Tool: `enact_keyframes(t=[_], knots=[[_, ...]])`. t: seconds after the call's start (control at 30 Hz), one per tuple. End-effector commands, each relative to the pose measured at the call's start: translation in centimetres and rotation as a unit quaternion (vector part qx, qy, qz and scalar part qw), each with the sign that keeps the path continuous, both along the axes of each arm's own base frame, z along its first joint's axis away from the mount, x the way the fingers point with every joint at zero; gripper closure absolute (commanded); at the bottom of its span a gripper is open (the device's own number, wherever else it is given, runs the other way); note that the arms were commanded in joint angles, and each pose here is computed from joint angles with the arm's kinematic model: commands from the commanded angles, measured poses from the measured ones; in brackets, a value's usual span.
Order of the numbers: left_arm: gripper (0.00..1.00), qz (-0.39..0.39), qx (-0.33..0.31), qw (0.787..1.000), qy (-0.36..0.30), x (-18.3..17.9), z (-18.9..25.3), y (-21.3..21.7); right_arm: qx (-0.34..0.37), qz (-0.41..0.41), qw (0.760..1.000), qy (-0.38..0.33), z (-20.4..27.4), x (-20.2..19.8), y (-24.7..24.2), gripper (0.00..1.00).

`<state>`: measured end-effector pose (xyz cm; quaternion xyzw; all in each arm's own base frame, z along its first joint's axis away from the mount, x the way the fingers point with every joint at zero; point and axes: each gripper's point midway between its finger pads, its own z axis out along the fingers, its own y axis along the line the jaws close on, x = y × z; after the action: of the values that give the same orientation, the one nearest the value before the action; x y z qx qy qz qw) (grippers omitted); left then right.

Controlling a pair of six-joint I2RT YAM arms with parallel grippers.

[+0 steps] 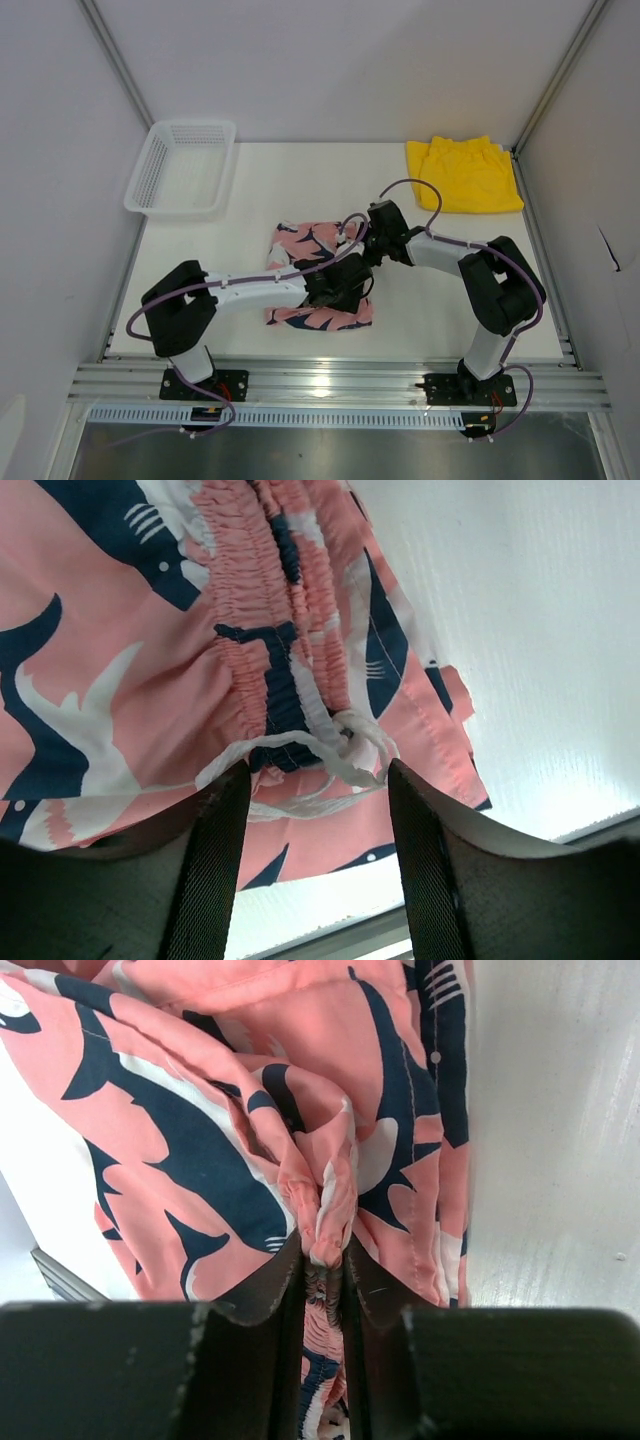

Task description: Fold and stack the shorts

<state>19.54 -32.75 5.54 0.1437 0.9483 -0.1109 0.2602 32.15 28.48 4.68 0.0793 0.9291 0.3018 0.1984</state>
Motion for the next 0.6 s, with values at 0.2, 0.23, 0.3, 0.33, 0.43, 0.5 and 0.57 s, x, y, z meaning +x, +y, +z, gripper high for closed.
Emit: enact_keyframes(t=[0.2, 0.23, 0.3, 0.33, 0.43, 0.5, 0.57], knots=[[0.38, -0.012, -0.048, 0.996, -0.069, -2.1, 6.6, 0.6, 0.040, 0.038, 0.998, -0.034, 2.3, 1.2, 1.3, 0.99], [0.38, -0.017, -0.046, 0.996, -0.075, -2.6, 6.8, 0.6, 0.042, 0.040, 0.998, -0.037, 2.6, 1.3, 1.4, 0.99], [0.39, -0.026, -0.044, 0.995, -0.088, -3.1, 6.8, 0.6, 0.049, 0.046, 0.997, -0.039, 3.0, 1.4, 1.5, 1.00], [0.39, -0.034, -0.043, 0.995, -0.087, -3.4, 6.3, 0.6, 0.052, 0.051, 0.997, -0.040, 3.2, 1.3, 1.6, 1.00], [0.41, -0.059, -0.050, 0.993, -0.088, -4.0, 5.7, -0.3, 0.060, 0.061, 0.995, -0.043, 3.8, 1.5, 1.9, 1.00], [0.44, -0.079, -0.044, 0.992, -0.091, -4.6, 4.9, -1.1, 0.062, 0.068, 0.995, -0.041, 3.9, 1.4, 2.0, 1.00], [0.46, -0.095, -0.038, 0.990, -0.094, -4.8, 4.4, -1.7, 0.065, 0.075, 0.994, -0.040, 4.1, 1.4, 2.1, 1.00]])
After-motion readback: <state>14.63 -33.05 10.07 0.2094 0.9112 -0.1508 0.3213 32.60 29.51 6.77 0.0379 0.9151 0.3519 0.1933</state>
